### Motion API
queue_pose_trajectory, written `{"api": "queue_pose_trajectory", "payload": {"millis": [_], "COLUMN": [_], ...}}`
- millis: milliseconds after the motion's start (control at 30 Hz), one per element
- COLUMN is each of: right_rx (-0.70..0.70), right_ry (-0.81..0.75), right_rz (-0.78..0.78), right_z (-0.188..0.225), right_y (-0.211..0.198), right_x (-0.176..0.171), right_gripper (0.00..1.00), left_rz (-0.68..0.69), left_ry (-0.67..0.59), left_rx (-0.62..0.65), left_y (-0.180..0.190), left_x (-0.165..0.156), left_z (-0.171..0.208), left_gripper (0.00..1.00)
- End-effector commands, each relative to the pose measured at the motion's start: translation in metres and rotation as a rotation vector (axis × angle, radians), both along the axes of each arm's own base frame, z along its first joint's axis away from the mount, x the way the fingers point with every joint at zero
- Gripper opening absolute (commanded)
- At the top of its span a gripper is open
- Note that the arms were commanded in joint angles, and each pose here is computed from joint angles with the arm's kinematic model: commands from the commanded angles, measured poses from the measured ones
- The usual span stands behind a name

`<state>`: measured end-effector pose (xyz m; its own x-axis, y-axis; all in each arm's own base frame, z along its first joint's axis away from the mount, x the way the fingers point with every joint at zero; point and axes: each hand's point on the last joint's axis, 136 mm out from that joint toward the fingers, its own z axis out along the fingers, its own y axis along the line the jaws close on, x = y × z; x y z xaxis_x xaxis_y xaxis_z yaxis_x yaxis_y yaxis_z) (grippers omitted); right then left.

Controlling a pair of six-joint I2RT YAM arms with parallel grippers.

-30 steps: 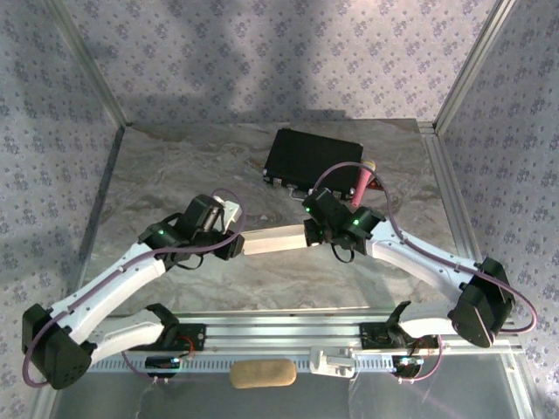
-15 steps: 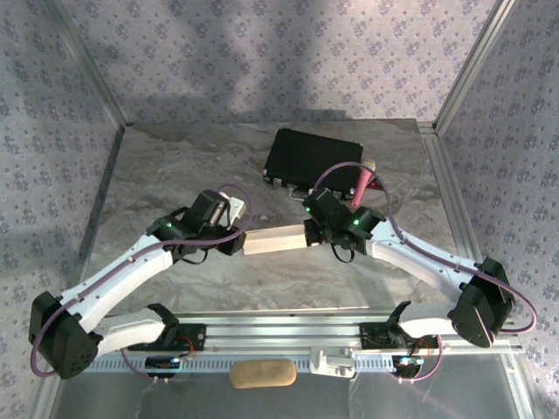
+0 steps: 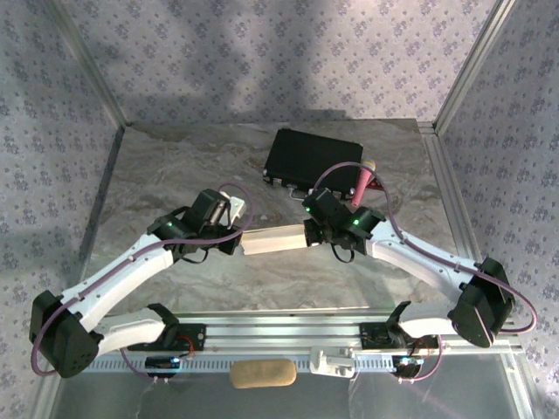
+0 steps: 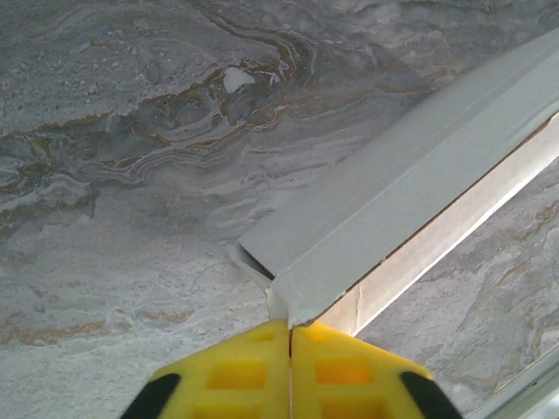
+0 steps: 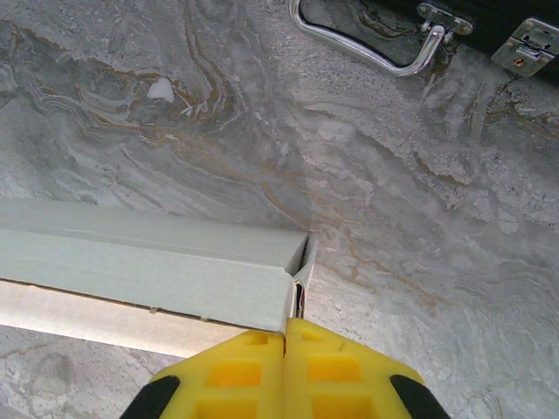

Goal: Fold the paper box

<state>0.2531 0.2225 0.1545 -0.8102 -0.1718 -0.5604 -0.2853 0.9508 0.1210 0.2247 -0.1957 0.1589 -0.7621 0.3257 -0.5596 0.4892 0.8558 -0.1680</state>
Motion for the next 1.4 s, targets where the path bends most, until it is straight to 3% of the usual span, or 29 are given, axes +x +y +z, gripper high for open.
{"api": "queue_pose_trajectory", "payload": {"millis": [0,533,1033,1367], "right_rx": [-0.018,-0.023,-0.024,-0.026], "right_ry": [0.035,0.029,0.023,0.02], "right_rz": [-0.006,-0.009,-0.011,-0.014], "right_z": [-0.003,-0.002,-0.002,-0.003], "right_y": [-0.001,0.002,0.002,0.002], "right_x": [-0.003,-0.003,-0.004,-0.003], "right_gripper": [0.0,0.0,0.0,0.0], "left_rz": [0.019,0.192,0.278,0.28], "left_ry": [-0.001,0.216,0.266,0.222], "left_rx": [-0.028,-0.113,-0.168,-0.211], "left_y": [-0.004,-0.016,-0.022,-0.024], "left_x": [0.005,-0.002,0.0,0.004], "left_z": [0.011,0.005,-0.005,-0.01], "left_gripper": [0.0,0.0,0.0,0.0]}}
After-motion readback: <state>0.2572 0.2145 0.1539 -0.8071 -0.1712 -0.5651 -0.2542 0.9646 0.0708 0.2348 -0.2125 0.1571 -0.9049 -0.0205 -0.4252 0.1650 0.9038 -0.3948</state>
